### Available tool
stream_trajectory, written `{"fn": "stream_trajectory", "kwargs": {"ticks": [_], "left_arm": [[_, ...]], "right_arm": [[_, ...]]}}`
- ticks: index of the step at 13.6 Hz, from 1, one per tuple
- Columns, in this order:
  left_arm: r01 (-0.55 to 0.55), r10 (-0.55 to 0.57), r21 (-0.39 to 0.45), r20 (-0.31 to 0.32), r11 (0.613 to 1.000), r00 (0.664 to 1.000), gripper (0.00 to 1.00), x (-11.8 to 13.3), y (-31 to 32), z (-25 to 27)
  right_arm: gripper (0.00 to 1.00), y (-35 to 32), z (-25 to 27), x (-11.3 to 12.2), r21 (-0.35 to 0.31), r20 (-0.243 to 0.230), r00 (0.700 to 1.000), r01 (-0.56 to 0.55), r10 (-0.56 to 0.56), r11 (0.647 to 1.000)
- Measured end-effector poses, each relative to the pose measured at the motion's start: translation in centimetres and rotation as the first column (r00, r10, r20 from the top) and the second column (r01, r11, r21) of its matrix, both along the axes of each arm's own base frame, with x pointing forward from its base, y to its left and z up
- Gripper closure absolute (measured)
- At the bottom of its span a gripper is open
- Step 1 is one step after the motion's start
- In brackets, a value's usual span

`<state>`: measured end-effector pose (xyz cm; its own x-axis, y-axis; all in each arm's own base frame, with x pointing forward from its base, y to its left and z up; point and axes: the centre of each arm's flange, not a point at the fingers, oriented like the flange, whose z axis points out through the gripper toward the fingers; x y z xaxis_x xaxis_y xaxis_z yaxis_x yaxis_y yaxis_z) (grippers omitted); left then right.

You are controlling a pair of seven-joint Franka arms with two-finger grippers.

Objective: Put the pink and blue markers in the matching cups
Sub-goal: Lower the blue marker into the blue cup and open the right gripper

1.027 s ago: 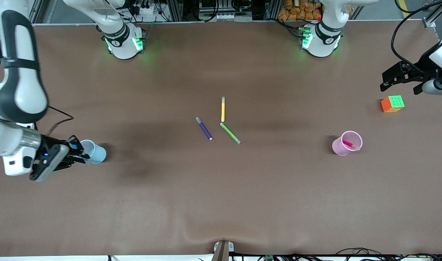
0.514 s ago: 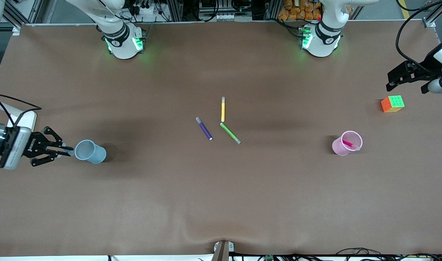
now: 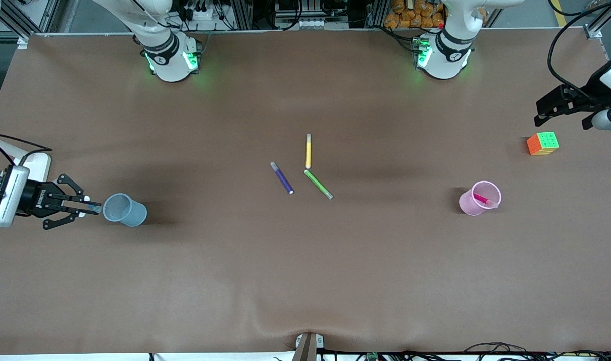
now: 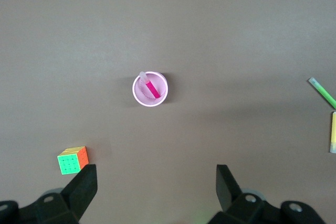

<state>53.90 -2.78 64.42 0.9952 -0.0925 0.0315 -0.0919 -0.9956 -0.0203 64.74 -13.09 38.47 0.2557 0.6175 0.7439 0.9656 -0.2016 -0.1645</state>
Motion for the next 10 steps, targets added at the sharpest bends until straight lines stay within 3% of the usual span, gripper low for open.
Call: {"fn": "stream_trajectory", "kwargs": {"ticks": [3,10], "left_arm": [[-0.002,0.002,0.000,-0.004,1.000,1.000,0.00,0.1,0.1,-0.2],[-0.016,0.016,0.000,-0.003,1.000,1.000,0.00,0.1,0.8,-0.2]], "right_arm": [[0.83,-1.0,-3.7,-0.2,0.048,-0.006,0.999,-0.032,0.033,0.998],[0.83,-2.0,-9.6,-1.7,0.139,-0.128,0.989,-0.052,0.070,0.989]]}}
